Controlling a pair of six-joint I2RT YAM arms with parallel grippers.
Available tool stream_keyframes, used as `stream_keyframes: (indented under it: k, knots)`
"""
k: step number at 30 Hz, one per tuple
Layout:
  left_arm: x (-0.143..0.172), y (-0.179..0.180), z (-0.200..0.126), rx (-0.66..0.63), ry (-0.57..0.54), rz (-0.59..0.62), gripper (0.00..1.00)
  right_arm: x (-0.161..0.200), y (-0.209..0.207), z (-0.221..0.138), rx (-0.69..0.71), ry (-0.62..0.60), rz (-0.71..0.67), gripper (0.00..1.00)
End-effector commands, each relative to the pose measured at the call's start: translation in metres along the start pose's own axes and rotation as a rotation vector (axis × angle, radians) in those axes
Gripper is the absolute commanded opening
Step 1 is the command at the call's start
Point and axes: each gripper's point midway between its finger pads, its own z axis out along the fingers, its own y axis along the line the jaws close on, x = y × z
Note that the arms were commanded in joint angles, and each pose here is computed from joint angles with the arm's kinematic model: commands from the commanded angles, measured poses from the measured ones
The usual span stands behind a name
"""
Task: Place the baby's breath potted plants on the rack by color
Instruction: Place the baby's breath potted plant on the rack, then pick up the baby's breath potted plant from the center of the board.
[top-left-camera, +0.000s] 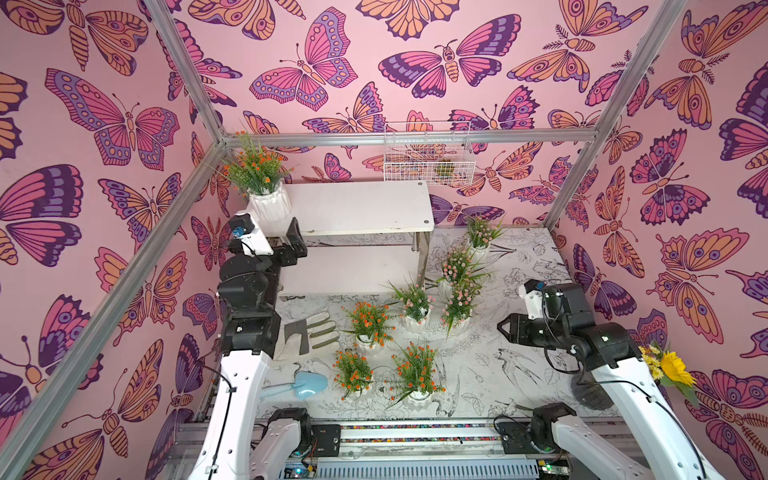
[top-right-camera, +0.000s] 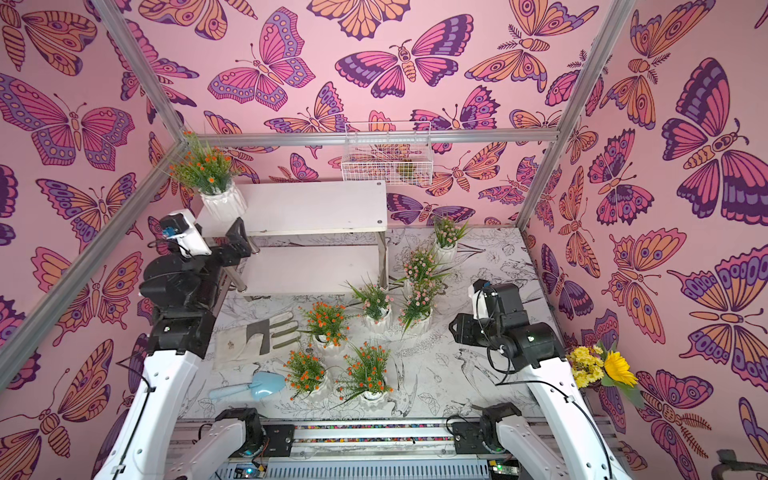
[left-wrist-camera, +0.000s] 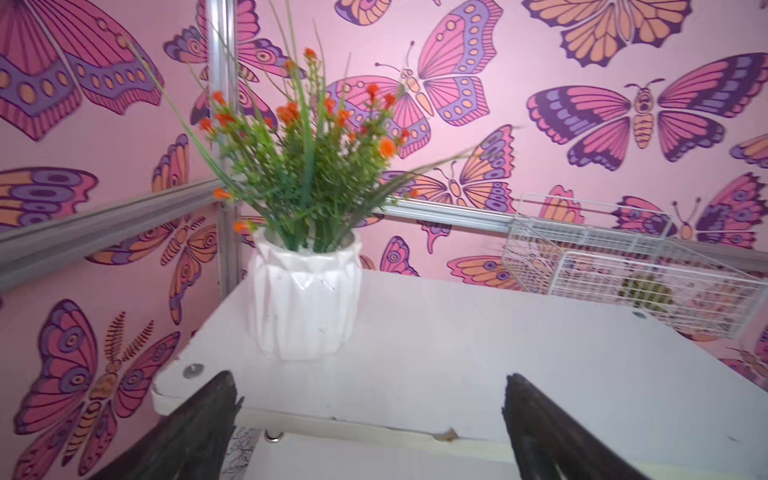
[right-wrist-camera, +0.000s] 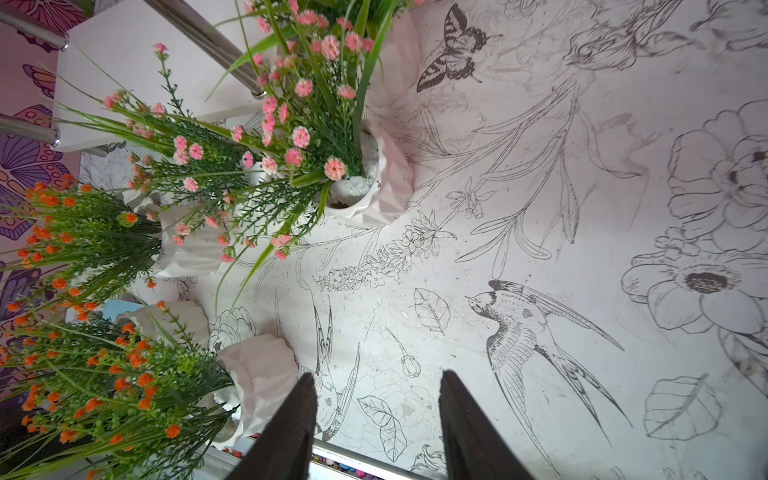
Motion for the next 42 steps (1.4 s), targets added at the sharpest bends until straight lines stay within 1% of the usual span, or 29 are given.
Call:
stream_keyframes:
  k: [1, 8, 14, 15, 20, 27, 31, 35, 42]
  knots:
    - [0.037, -0.027, -0.012, 0.111, 0.096, -0.055, 1.0, 0.003, 0.007, 0.008, -0.04, 0.006, 0.01, 0.5]
    - [0.088, -0.079, -0.039, 0.274, 0.211, -0.097, 1.0, 0.019, 0.012, 0.027, -0.014, 0.03, -0.033, 0.5]
    - [0.129, -0.125, -0.057, 0.424, 0.355, -0.074, 0.99, 0.036, 0.023, 0.047, 0.0, 0.043, -0.075, 0.5]
    - [0.134, -0.135, -0.062, 0.465, 0.372, -0.077, 0.99, 0.04, 0.025, 0.051, 0.003, 0.046, -0.083, 0.5]
    - [0.158, -0.177, -0.088, 0.639, 0.445, -0.04, 0.98, 0.055, 0.042, 0.067, -0.013, 0.058, -0.116, 0.5]
    - [0.194, -0.216, -0.121, 0.778, 0.536, 0.028, 0.97, 0.071, 0.066, 0.078, -0.029, 0.082, -0.176, 0.49]
    - [0.206, -0.228, -0.134, 0.816, 0.553, 0.082, 0.97, 0.079, 0.074, 0.083, -0.037, 0.096, -0.191, 0.47]
    - [0.213, -0.232, -0.138, 0.822, 0.575, 0.098, 0.97, 0.087, 0.084, 0.086, -0.057, 0.1, -0.21, 0.44]
    - [0.219, -0.217, -0.132, 0.718, 0.601, 0.101, 0.97, 0.105, 0.093, 0.094, -0.047, 0.118, -0.242, 0.4]
